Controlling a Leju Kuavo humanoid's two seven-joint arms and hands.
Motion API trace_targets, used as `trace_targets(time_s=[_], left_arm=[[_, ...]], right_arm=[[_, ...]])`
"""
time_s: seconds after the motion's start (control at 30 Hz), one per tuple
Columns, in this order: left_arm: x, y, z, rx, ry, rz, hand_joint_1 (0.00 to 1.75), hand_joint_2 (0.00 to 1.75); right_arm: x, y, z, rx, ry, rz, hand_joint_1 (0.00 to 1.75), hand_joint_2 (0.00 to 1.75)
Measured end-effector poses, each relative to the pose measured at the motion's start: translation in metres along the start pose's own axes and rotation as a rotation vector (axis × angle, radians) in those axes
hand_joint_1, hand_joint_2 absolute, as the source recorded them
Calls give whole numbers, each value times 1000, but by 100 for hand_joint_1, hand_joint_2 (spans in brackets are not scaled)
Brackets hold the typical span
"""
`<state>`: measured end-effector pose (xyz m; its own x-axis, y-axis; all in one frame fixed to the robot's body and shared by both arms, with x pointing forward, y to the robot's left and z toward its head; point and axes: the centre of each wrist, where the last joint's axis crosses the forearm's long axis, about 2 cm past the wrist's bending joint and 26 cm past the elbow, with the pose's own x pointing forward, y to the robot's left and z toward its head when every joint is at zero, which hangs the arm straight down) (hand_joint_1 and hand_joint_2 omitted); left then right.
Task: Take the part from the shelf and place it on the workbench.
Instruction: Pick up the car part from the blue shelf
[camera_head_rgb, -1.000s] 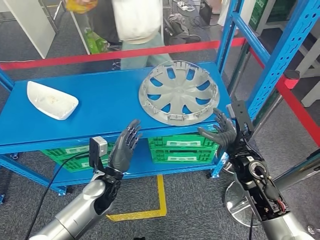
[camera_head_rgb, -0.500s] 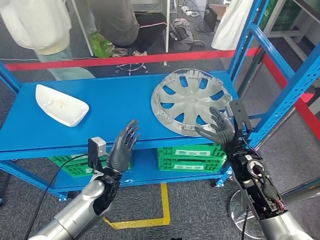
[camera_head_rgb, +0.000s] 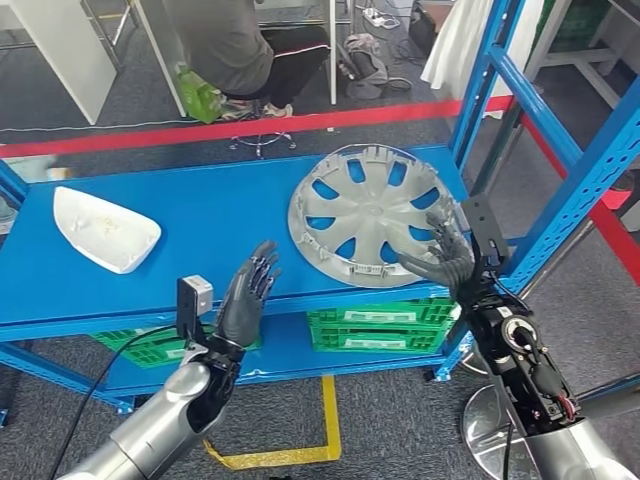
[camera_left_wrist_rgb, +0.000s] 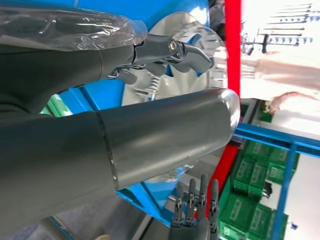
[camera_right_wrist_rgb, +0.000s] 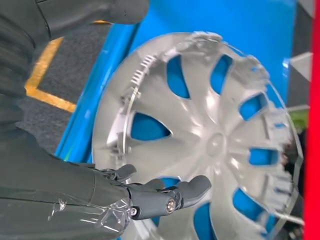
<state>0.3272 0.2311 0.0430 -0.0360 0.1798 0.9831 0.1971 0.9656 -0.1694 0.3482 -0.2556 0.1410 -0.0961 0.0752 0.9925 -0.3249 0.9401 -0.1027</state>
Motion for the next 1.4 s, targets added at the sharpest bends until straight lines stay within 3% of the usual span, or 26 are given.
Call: trace_targets(time_s=[0.2,0.87,1.13,1.4], left_arm=[[2,3,0,11,-7,-7,0,0],[8,6,1,21,-14,-10,0,0],[11,6,-1,18,-17,-8,0,0],[15,4,-2,14,-13,-5,0,0]], right_arm=[[8,-4,-5,48,72,91,0,175],[58,-29,-24,278,261,627,0,175],[62,-30,-25,311,291,729,0,175],[59,-26,-27,439,378,873,0,175]])
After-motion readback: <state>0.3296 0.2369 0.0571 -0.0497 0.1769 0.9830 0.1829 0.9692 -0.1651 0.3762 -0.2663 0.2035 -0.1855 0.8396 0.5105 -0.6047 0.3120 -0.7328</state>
